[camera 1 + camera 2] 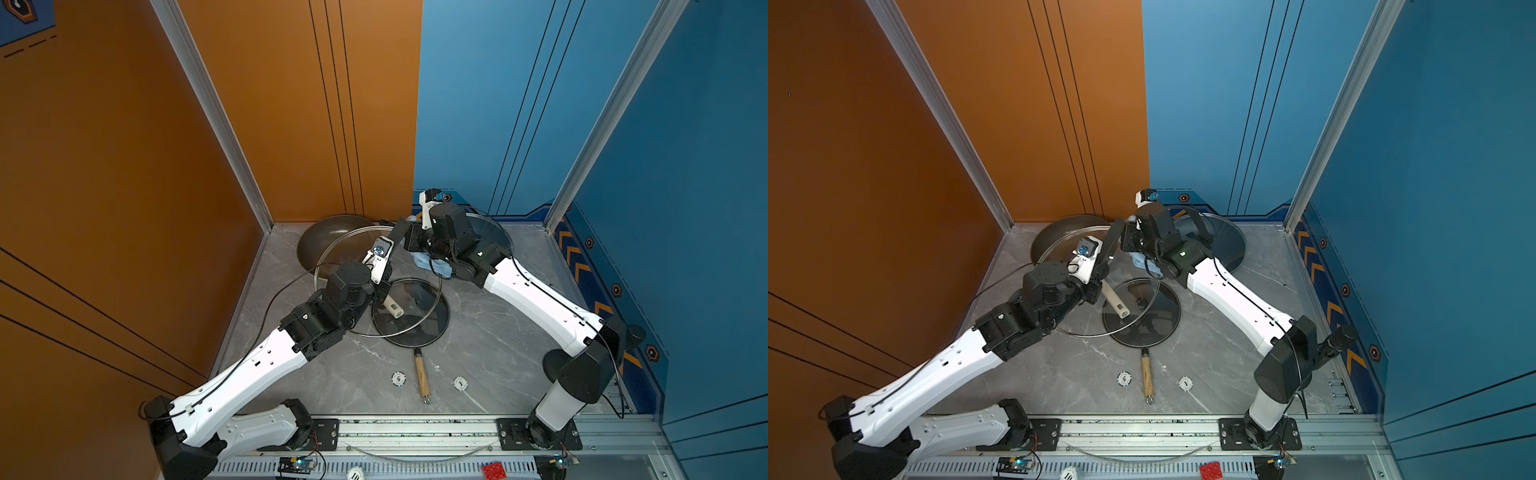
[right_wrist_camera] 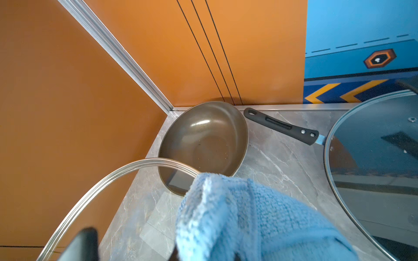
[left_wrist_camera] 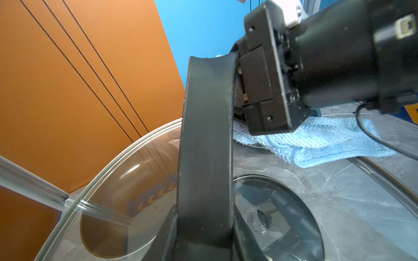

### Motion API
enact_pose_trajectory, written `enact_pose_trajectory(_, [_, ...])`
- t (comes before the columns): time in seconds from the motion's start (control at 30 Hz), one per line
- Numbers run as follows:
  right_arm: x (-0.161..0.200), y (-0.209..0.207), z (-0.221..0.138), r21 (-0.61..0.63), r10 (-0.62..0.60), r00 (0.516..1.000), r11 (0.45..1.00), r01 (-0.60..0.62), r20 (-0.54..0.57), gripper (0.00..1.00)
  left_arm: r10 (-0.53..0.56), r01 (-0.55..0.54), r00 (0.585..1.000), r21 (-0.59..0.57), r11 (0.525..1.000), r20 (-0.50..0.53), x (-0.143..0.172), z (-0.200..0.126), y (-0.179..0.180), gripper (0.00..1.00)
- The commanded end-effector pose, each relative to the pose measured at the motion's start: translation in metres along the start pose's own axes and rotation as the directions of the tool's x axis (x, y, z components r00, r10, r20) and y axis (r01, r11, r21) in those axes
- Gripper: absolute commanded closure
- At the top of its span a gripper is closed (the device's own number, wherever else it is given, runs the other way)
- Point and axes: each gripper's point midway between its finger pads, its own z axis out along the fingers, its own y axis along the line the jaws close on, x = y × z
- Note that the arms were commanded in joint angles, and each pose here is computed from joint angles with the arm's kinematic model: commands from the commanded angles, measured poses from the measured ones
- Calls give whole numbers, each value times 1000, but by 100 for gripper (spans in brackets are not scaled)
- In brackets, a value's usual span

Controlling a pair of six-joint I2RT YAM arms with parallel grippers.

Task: Wipe the pot lid with a cloth
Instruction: Wipe the pot lid.

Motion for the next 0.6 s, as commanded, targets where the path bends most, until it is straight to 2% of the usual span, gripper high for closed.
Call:
enact_pose_trajectory(0.0, [21,19,9,-76,-47,997,996,42,-63,95,-130,106,940,90,990,317,-87,-38,-4,100])
enact_pose_trajectory(0.13, [26,-10,1,-37,-4,998,999,1,-64,95,-127,118,937,48,992,325,-83,-42,6,100])
enact_pose_trajectory(0.27, [21,-86,-21,181,34,999,983,-29,-23,96,-123,119,937,32,992,328,-81,-44,10,100])
enact_pose_trajectory(0.37, [9,-129,-50,321,89,995,942,-101,51,96,-122,112,936,47,993,331,-83,-43,9,100])
enact_pose_trajectory(0.47, [-10,-132,-70,316,95,988,940,-129,121,96,-116,103,940,59,993,320,-83,-37,7,100])
enact_pose_trajectory(0.57, [-27,-109,-82,240,101,981,961,-140,166,96,-114,101,946,60,993,302,-80,-26,8,100])
